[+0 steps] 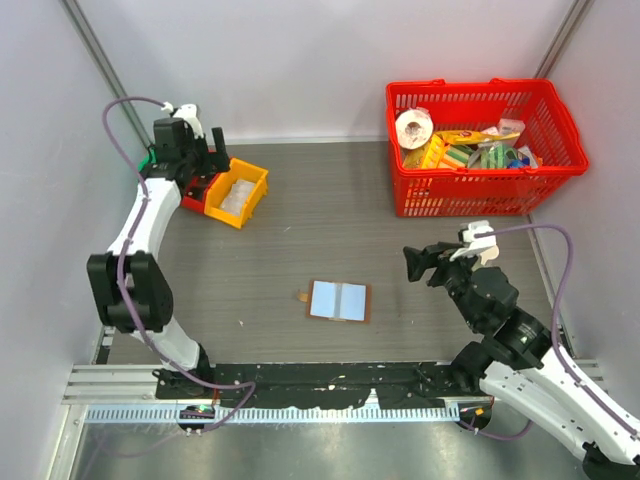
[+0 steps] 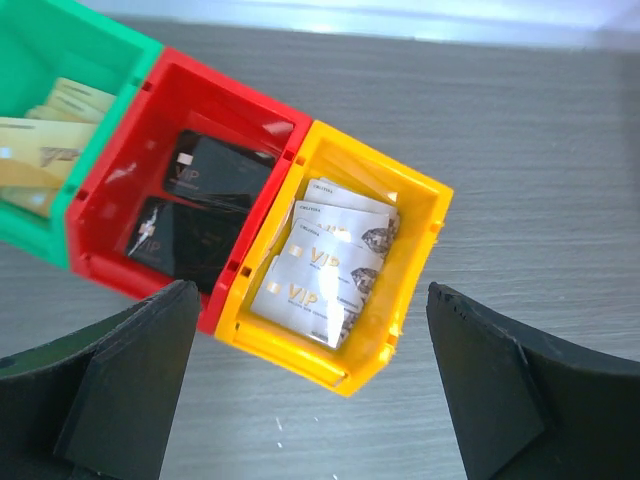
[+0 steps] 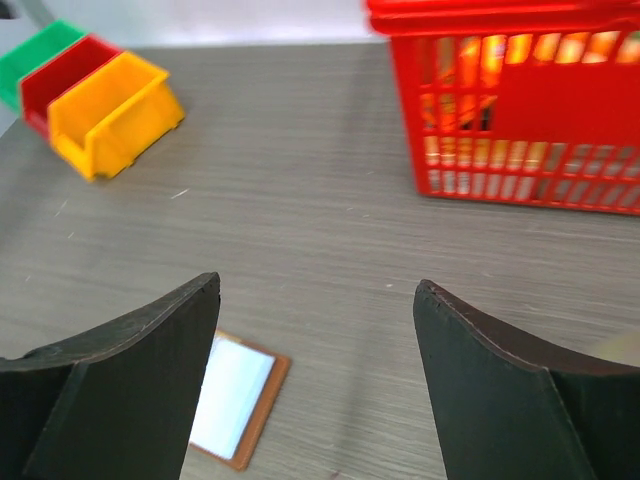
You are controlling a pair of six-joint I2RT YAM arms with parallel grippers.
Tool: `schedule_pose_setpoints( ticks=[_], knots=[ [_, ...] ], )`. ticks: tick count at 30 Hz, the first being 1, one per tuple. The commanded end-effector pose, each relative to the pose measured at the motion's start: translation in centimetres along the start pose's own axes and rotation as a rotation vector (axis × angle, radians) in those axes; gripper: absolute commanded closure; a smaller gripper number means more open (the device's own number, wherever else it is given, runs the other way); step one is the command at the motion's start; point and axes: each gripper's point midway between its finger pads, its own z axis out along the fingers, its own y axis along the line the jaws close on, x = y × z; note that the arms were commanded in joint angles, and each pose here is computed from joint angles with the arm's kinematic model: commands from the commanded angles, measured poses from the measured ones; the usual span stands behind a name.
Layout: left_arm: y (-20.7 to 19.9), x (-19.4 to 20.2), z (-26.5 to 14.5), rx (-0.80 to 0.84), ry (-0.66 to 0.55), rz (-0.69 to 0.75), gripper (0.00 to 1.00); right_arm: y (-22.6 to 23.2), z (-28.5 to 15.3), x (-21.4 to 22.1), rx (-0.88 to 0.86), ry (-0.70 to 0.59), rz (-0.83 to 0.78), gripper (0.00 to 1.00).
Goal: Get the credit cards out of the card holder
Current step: Reset both arms
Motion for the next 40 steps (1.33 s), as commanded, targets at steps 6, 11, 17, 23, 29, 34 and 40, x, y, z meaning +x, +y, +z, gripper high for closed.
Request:
schedule_pose_setpoints(
  ticks=[6, 11, 17, 23, 29, 34, 40],
  knots=[
    [0.6, -2.2, -14.4, -0.24, -0.154, -0.171, 0.0, -7.9, -4.9, -5.3, 0.42, -0.136, 0.058, 0.14],
    [0.9, 0.1, -22.0, -0.25, -0.285, -0.207, 0.0, -9.5, -7.4, -6.7, 0.47, -0.182, 0.045, 0.14],
    [1.2, 4.6, -29.8, -0.235, -0.466, -0.292, 0.0, -10.9, -9.5, -7.1, 0.5, -0.25, 0.069, 0.14],
    [1.9, 8.9, -33.3, -0.24, -0.551, -0.36, 0.0, -11.1, -10.0, -6.5, 0.474, -0.294, 0.106, 0.14],
    [3.2, 10.8, -32.6, -0.3, -0.547, -0.351, 0.0, -11.6, -10.9, -6.5, 0.469, -0.343, 0.15, 0.14],
    [2.4, 11.8, -30.3, -0.252, -0.518, -0.336, 0.0, -11.7, -11.0, -6.4, 0.473, -0.346, 0.162, 0.14],
    [2.3, 11.8, -30.3, -0.247, -0.516, -0.327, 0.0, -12.0, -11.0, -6.2, 0.492, -0.347, 0.161, 0.14]
  ],
)
